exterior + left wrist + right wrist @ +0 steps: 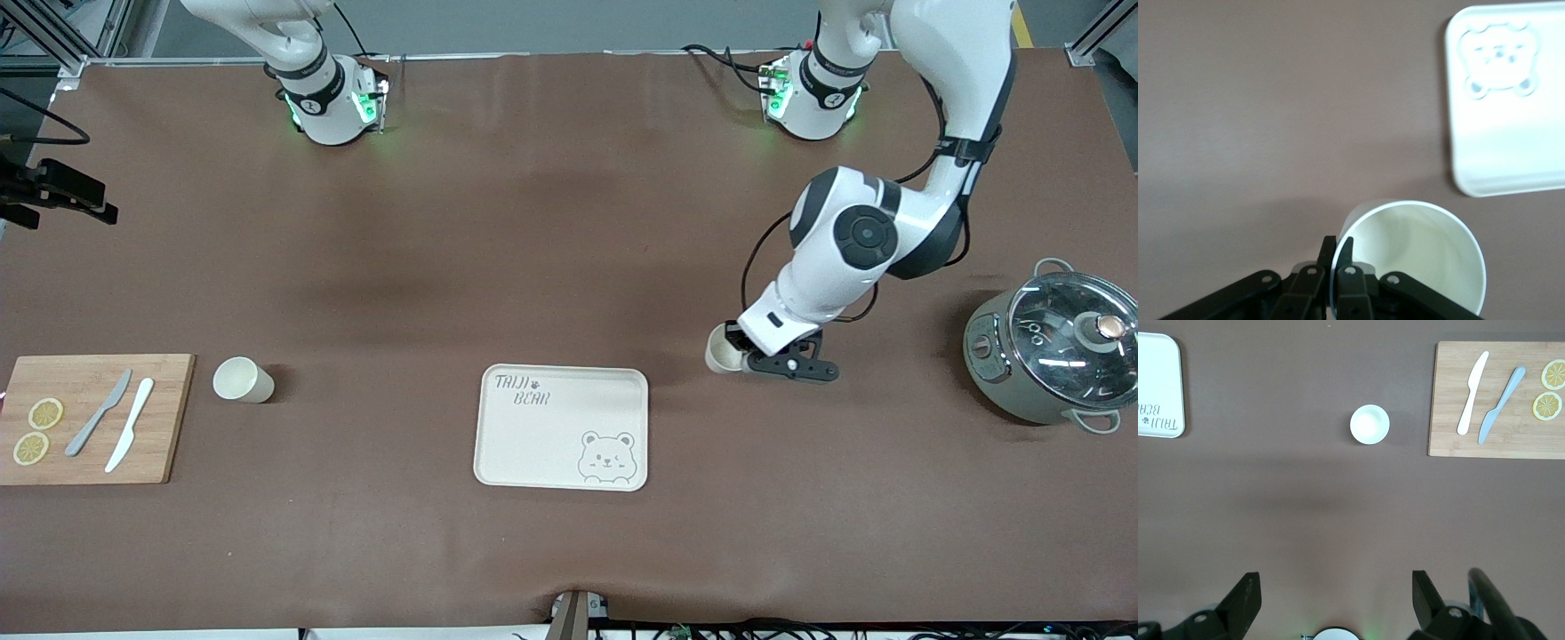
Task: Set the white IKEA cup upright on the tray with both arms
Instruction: 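Carry the held cup with the left gripper over the bear tray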
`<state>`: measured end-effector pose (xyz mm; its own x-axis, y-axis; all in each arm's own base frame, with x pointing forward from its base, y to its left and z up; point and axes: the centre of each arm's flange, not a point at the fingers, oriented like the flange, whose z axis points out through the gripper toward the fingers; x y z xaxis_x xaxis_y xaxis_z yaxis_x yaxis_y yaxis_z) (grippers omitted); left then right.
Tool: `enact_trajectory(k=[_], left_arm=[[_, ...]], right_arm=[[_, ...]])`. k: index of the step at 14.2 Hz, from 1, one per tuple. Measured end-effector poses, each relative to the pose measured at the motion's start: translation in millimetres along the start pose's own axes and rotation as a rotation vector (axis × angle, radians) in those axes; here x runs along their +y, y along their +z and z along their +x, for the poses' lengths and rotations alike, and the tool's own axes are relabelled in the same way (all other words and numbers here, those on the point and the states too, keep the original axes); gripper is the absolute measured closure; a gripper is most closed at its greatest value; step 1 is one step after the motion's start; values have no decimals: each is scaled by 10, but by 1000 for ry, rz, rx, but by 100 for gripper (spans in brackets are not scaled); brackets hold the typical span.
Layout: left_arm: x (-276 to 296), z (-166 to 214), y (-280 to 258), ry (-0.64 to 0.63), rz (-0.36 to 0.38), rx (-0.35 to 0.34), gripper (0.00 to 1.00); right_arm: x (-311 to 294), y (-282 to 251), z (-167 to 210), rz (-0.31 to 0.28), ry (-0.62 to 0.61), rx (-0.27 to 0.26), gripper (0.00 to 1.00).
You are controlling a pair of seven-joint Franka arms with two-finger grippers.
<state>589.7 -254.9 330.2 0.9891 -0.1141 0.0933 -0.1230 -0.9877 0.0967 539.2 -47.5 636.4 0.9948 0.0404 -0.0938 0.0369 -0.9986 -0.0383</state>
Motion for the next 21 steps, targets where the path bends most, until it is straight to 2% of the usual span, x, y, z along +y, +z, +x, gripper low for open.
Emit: enact_trajectory(k=[5,8,14,21], left_arm=[[826,147,252,-47,-39,-10,96],[1105,171,446,-51,-50,-19,96],[1451,158,703,-67,-25,-13,96],[1460,253,797,-42,12,16,96]], right_arm=[[7,66,44,-2,1,-13,0],[22,164,108,-3,3,-33,0],[47,465,346,-7,6,-60,0],[87,917,740,-20,9,-48,0]])
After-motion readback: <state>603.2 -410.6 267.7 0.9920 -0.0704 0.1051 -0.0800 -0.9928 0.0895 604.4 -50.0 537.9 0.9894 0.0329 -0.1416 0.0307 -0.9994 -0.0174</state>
